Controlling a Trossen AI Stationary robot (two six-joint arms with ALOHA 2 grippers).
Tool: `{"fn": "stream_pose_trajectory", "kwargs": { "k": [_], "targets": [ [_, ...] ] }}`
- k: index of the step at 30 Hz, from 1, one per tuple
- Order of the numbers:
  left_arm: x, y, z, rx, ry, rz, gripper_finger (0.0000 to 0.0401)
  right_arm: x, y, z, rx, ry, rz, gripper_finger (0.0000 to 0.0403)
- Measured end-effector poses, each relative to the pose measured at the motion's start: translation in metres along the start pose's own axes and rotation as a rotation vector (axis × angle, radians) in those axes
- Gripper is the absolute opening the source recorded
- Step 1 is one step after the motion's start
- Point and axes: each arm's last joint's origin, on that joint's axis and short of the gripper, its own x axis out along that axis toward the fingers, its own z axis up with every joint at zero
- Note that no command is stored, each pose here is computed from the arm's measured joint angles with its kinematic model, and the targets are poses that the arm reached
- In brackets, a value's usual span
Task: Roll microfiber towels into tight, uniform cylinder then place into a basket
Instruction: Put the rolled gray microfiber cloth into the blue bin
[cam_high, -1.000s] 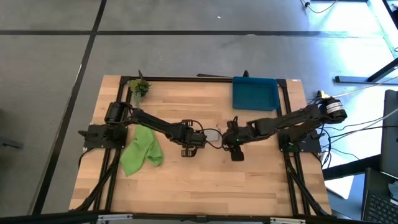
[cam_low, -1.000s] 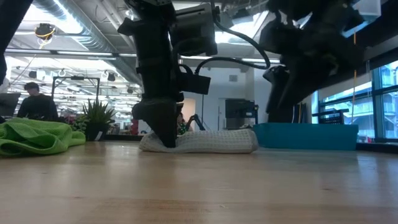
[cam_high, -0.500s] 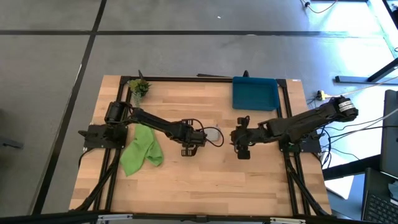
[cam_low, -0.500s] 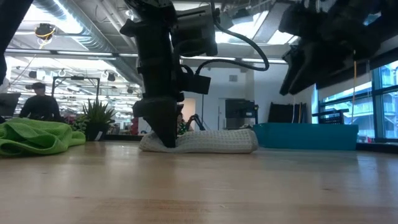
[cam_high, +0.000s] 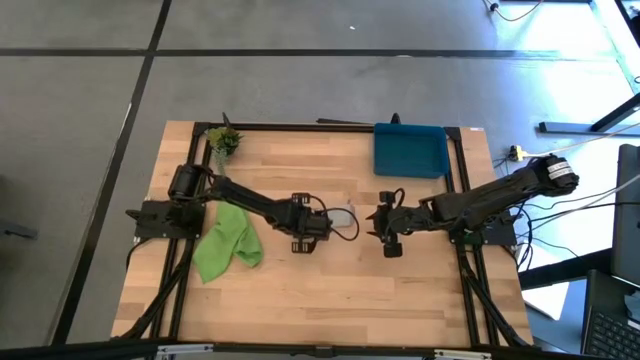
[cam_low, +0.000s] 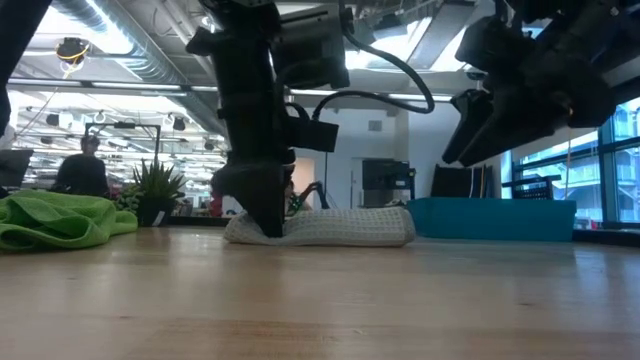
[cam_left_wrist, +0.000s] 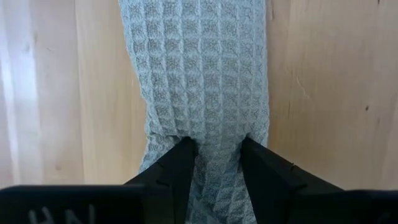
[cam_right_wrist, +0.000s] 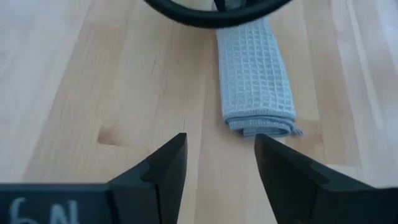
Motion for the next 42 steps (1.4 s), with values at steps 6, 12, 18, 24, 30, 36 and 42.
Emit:
{"fn": "stream_pose_trajectory", "kwargs": {
  "k": [6, 12, 18, 24, 30, 36, 42],
  "targets": [
    [-0.001, -0.005, 0.001, 0.013, -0.020, 0.032, 0.0125, 0.003, 0.001, -0.001, -0.007, 0.015, 0.001, 0.0189],
    [-0.002, -0.006, 0.000, -0.003, -0.019, 0.019, 0.0125, 0.003, 0.001, 0.000, -0.003, 0.002, 0.001, 0.0189],
    [0.003, 0.008, 0.003, -0.064, 0.014, -0.146, 0.0125, 0.003, 0.001, 0.001, 0.009, -0.005, 0.004, 0.0189],
    [0.006, 0.017, 0.004, -0.090, 0.023, -0.205, 0.0125, 0.004, -0.001, 0.004, -0.018, -0.041, 0.036, 0.0189],
    [0.006, 0.018, 0.004, -0.093, 0.025, -0.210, 0.0125, 0.004, -0.002, 0.008, -0.023, -0.079, 0.031, 0.0189],
    [0.006, 0.018, 0.004, -0.093, 0.026, -0.210, 0.0125, 0.004, -0.001, 0.008, -0.025, -0.083, 0.087, 0.0193],
    [0.006, 0.018, 0.003, -0.092, 0.027, -0.210, 0.0125, 0.004, -0.001, 0.009, -0.026, -0.089, 0.082, 0.0227]
  ]
}}
